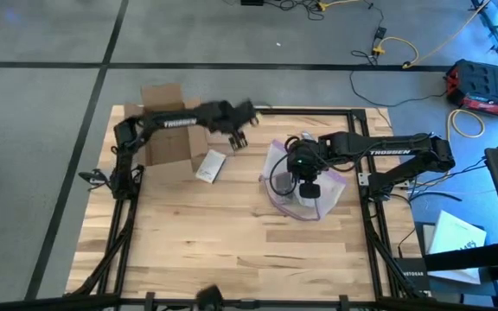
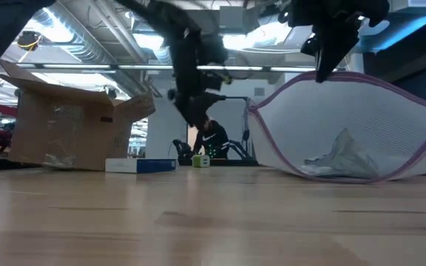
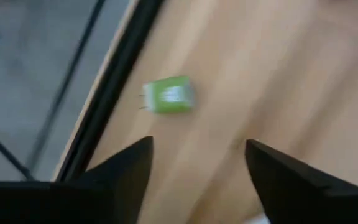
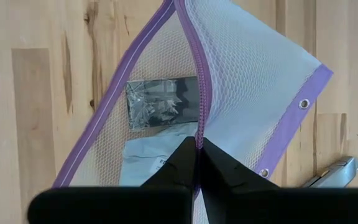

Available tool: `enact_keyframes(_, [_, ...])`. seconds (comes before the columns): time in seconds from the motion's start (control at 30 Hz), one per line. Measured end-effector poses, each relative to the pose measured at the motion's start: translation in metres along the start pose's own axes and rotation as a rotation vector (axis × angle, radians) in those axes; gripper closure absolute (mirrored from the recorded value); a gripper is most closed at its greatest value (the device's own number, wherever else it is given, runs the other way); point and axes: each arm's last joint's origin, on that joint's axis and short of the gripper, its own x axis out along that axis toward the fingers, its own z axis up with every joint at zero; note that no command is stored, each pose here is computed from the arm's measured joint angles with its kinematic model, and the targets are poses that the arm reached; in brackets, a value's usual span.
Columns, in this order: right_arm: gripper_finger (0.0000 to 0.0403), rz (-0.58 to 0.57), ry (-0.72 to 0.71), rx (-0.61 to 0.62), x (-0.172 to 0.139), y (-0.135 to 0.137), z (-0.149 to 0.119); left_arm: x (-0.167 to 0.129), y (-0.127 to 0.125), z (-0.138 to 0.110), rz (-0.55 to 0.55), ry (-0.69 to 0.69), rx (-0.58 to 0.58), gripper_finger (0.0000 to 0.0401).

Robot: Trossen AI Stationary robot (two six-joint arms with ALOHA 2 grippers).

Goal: Unpack boxes
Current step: Put the green charger adapter into the zip bag

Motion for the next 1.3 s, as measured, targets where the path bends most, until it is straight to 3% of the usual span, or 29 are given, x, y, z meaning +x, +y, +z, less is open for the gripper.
enact_keyframes(0.13, [0.0403,0.0,0.001,0.001,0.0,0.0,0.0,0.02,0.039,0.004,-0.076,-0.041,-0.155,0.0092])
enact_keyframes(0.3, [0.0403,0.02,0.004,0.002,0.0,0.001,0.0,0.043,0.052,0.008,-0.092,-0.062,-0.129,0.0052])
enact_keyframes(0.37, [0.0403,0.02,0.011,0.003,0.0,0.001,-0.001,0.053,0.052,0.008,-0.143,-0.045,-0.15,0.0045])
enact_keyframes(0.63, [0.0403,0.01,0.008,0.057,0.0,0.0,-0.001,0.095,0.038,0.005,-0.16,-0.001,-0.163,0.0042])
enact_keyframes(0.87, [0.0403,-0.008,0.003,0.084,0.0,0.0,0.0,0.105,0.034,0.004,-0.17,0.006,-0.167,0.0042])
enact_keyframes(1.0, [0.0403,-0.009,0.0,0.091,0.0,0.0,0.0,0.105,0.034,0.004,-0.171,0.011,-0.158,0.0066])
enact_keyframes(1.3, [0.0403,-0.008,0.0,0.108,0.0,0.0,0.0,0.102,0.032,0.006,-0.17,-0.003,-0.18,0.0215])
